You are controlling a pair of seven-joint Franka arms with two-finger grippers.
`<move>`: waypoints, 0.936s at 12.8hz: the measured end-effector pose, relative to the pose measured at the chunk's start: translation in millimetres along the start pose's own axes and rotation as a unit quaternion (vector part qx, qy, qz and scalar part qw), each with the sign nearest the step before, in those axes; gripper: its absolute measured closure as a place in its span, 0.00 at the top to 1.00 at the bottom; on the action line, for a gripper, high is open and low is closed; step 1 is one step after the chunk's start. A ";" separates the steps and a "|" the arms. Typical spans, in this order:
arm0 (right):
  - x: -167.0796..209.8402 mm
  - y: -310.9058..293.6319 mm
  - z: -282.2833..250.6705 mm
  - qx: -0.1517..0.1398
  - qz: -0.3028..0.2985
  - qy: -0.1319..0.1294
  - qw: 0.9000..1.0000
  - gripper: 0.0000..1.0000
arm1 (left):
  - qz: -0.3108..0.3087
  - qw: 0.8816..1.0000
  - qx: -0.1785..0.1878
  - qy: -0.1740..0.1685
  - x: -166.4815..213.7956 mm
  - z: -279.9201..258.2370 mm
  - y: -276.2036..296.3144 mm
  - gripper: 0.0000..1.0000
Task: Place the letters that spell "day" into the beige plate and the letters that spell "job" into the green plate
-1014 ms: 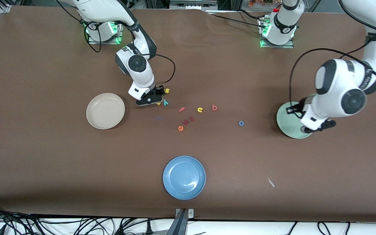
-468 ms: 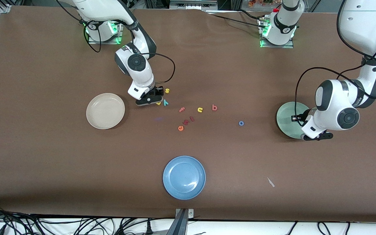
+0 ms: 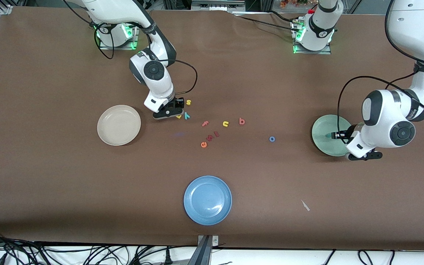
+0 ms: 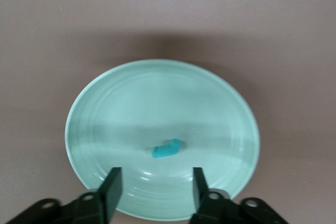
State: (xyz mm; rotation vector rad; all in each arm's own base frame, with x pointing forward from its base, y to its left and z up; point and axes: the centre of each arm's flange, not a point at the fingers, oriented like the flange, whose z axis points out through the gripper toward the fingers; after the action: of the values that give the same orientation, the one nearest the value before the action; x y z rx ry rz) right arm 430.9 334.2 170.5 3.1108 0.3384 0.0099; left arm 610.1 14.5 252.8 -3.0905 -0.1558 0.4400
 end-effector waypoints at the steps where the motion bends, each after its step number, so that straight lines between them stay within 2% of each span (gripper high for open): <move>1: 1.4 0.9 -2.7 0.000 -0.001 0.003 1.000 0.44 | -0.013 1.000 -0.010 0.006 -2.8 -12.9 18.8 0.79; 3: 7.1 8.3 -11.0 -0.005 -0.002 0.002 1.000 0.39 | -0.051 0.998 -0.029 0.012 -15.6 -33.7 73.8 0.99; 6: 24.4 18.2 -34.9 -0.027 -0.011 -0.024 0.999 0.39 | -0.119 0.991 -0.048 0.027 -35.5 -33.1 164.3 1.00; 8: 43.3 35.4 -62.5 -0.044 -0.029 -0.044 0.998 0.39 | -0.149 0.986 -0.064 0.044 -38.1 -5.0 210.9 0.99; 10: 60.6 69.7 -88.6 -0.053 -0.049 -0.057 0.996 0.39 | -0.163 0.983 -0.072 0.044 -31.8 27.5 225.1 0.99; 12: 69.8 115.3 -107.4 -0.052 -0.069 -0.072 0.994 0.39 | -0.171 0.982 -0.070 0.039 -24.5 41.5 215.8 0.99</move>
State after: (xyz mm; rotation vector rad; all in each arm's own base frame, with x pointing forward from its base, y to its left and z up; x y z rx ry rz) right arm 523.1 237.8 279.7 2.9574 0.5305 -0.1898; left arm 595.9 -202.6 213.2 -3.1138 -0.7315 0.3042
